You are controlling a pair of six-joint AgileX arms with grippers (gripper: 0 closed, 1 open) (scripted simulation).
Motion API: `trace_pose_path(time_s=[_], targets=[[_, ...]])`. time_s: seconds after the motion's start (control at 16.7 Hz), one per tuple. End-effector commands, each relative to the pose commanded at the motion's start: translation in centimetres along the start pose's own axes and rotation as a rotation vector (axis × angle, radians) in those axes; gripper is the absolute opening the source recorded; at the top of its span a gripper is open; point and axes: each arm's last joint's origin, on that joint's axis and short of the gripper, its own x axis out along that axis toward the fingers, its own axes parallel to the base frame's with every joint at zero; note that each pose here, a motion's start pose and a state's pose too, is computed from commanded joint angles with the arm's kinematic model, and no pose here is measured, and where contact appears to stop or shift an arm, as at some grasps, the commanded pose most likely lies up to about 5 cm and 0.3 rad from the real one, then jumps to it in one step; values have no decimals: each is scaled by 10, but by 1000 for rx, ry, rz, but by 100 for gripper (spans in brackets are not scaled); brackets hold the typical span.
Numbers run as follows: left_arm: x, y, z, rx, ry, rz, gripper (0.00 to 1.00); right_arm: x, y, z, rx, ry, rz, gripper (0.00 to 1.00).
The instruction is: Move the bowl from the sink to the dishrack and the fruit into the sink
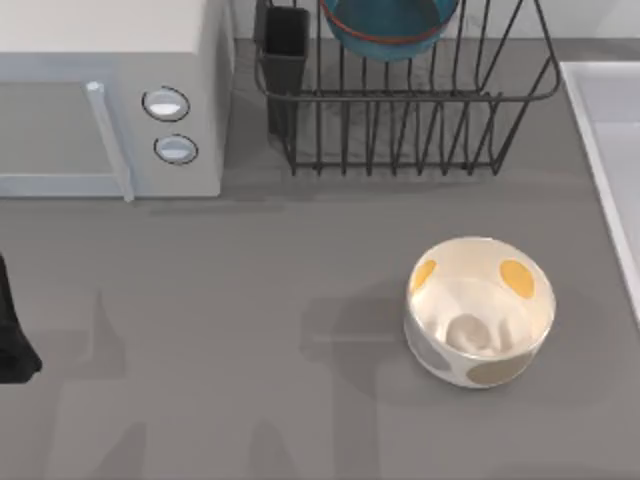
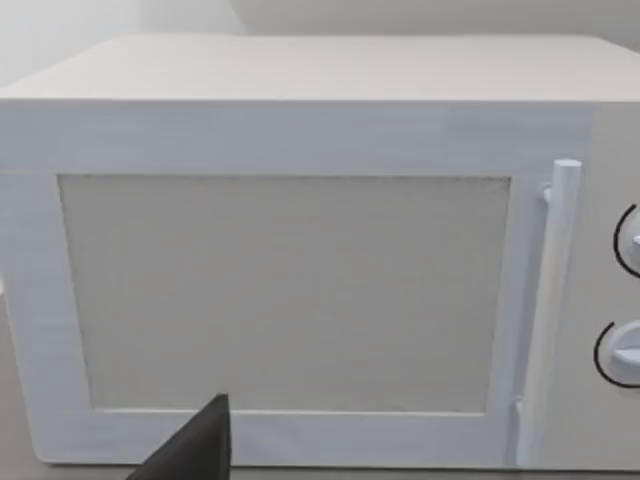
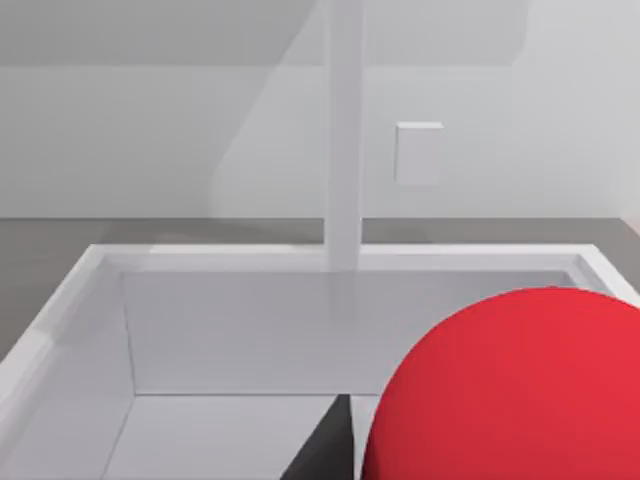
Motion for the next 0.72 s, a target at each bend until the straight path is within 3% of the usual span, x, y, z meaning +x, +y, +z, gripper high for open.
trace_pose_path(time_s=[0.42,0.72], targets=[[0,0,0,0,0,0,100,0,0,0,0,0,0,98],[0,0,0,0,0,0,100,0,0,0,0,0,0,100]])
